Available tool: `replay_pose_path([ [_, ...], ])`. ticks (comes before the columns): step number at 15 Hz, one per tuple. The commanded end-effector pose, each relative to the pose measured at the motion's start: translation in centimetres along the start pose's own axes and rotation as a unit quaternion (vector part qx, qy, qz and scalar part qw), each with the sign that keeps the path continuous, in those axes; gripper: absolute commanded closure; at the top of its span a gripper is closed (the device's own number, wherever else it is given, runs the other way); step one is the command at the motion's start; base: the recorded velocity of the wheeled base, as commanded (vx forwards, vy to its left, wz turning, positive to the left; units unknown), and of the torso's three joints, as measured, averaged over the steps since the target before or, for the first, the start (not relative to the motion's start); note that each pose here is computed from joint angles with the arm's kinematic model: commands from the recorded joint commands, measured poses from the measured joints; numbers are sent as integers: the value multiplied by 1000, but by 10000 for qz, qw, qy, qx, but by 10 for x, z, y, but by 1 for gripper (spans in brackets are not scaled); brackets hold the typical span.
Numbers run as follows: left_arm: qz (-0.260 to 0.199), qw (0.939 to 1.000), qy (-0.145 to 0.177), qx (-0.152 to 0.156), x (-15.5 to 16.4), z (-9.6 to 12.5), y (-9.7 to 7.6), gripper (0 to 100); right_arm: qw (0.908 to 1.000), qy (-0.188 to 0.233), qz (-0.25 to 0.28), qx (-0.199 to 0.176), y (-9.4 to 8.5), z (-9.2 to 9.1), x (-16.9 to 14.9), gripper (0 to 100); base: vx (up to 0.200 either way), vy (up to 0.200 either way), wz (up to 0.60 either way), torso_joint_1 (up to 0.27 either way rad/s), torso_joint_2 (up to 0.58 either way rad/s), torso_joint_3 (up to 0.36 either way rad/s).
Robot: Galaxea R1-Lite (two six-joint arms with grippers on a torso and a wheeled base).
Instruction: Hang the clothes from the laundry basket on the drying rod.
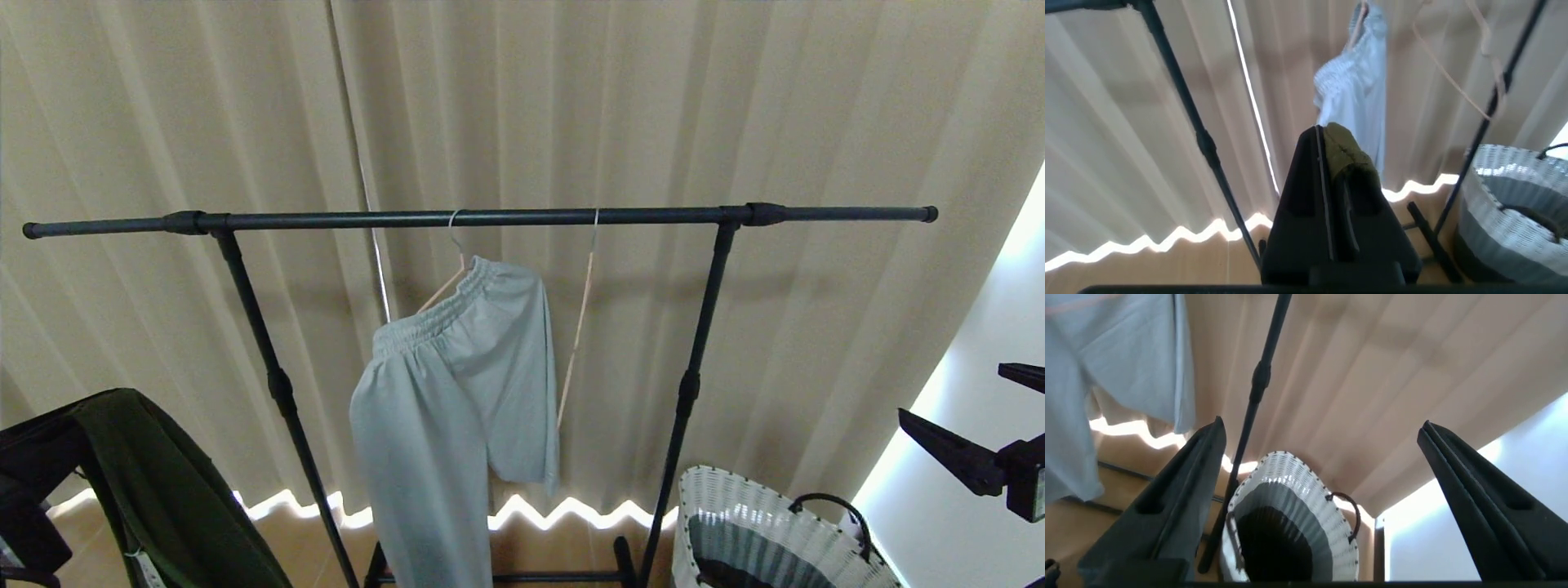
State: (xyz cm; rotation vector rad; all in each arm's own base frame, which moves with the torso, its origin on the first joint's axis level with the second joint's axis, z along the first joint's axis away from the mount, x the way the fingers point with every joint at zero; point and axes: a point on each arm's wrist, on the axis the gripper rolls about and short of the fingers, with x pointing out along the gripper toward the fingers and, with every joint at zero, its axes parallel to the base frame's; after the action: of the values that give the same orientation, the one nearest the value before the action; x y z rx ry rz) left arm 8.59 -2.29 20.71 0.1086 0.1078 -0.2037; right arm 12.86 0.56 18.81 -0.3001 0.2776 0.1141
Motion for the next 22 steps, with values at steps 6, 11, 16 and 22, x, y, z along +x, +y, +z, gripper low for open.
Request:
replay_pose_path([
  [6,-12,9999,21,133,-1,-3,0,100,10000,-33,-6,-4,0,2,0,0,133,0,0,5,0,2],
  [11,-12,9999,21,164,-1,-3,0,100,10000,-47,-11,-5,-1,2,0,0,0,0,0,0,0,0],
  [16,-12,9999,21,156,0,-3,0,100,10000,-40,-8,-5,-1,2,0,0,0,0,0,0,0,0],
  [22,-11,9999,13,163,-1,-2,0,100,10000,-50,-3,-5,-1,3,0,0,0,200,0,-1,1,1],
])
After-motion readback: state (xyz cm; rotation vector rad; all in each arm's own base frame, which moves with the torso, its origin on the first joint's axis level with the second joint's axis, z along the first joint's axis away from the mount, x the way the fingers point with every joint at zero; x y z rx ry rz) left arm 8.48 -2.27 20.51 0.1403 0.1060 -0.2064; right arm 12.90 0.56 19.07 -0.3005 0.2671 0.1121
